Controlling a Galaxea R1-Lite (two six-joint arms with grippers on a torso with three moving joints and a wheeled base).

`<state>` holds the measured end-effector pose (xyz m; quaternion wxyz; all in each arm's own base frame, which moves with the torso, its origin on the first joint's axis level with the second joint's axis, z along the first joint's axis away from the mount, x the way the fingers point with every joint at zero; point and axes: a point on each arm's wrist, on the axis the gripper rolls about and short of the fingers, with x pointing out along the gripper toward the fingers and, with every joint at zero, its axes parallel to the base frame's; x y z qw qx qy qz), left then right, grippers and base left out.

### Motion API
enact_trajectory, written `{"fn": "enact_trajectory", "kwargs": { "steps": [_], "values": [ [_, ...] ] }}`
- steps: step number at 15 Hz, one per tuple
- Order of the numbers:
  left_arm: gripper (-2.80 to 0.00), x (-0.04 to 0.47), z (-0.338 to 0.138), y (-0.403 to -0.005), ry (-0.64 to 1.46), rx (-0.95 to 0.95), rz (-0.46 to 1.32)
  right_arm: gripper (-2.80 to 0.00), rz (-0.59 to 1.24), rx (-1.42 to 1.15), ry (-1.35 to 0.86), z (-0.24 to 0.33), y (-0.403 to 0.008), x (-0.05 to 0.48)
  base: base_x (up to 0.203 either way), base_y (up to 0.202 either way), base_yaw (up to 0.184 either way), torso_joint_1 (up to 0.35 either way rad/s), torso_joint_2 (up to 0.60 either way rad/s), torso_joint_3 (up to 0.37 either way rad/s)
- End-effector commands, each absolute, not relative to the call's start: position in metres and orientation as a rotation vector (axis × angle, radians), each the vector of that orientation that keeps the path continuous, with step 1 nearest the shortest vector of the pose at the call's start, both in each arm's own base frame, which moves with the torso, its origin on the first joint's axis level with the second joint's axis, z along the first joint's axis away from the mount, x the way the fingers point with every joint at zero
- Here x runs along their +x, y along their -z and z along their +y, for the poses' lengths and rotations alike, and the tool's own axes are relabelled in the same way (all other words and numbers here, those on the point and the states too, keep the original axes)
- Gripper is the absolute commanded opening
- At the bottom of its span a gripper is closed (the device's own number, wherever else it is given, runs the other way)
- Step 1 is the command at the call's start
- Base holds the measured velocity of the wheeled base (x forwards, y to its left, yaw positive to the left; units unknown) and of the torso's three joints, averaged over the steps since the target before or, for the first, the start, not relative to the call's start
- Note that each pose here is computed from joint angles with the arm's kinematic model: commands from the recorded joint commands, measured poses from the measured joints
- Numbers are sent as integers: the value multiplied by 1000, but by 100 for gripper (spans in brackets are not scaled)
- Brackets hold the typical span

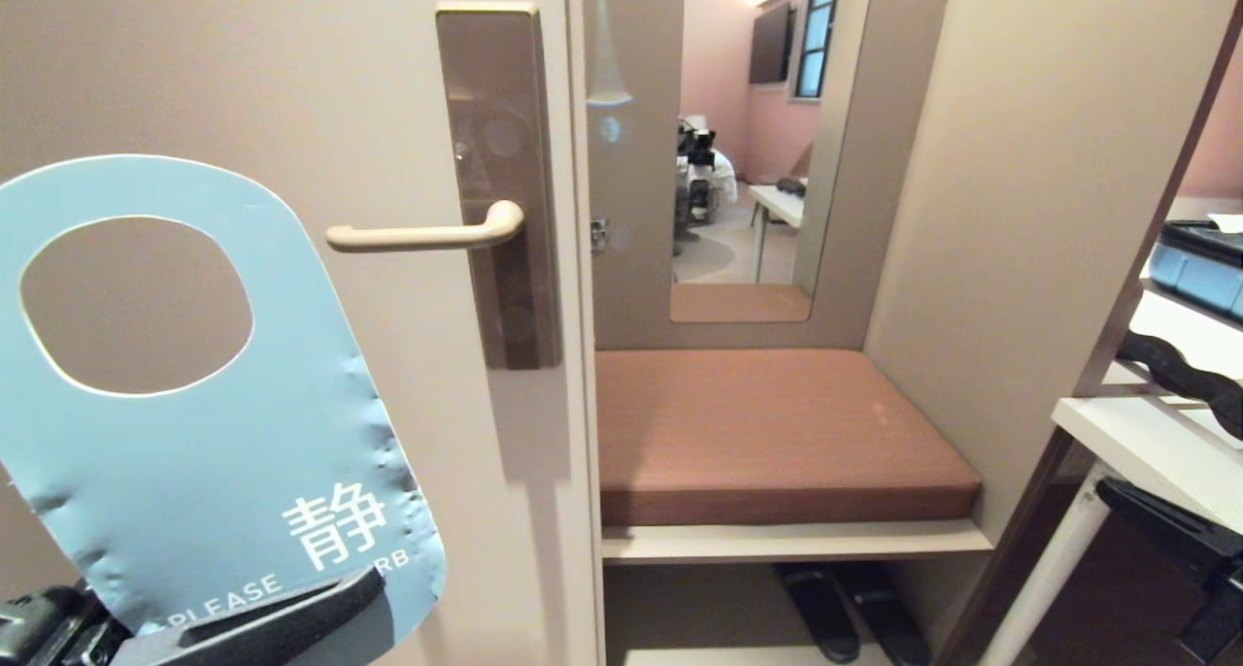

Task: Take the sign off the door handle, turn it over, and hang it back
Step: Hang the sign back with the other side facing out

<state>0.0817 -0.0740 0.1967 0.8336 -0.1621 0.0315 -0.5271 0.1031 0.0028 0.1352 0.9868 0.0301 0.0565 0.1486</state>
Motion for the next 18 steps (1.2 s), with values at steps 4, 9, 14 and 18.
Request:
{"fn": "enact_trajectory", "kwargs": {
  "steps": [4, 9, 14, 18],
  "values": [
    [-280, 80, -73, -197, 1124, -345, 58, -280, 166, 71, -313, 5, -123, 57, 0, 0, 0, 0, 0, 0],
    [-280, 80, -73, -194, 1121, -343, 71, -280, 256, 69, -291, 6, -105, 33, 0, 0, 0, 0, 0, 0],
    [-280, 78, -72, -192, 1121, -343, 73, -280, 342, 2, -108, 2, -92, 24, 0, 0, 0, 0, 0, 0],
    [-280, 77, -71, -190, 1122, -341, 77, -280, 390, -46, 7, 0, -85, 17, 0, 0, 0, 0, 0, 0]
  ]
}}
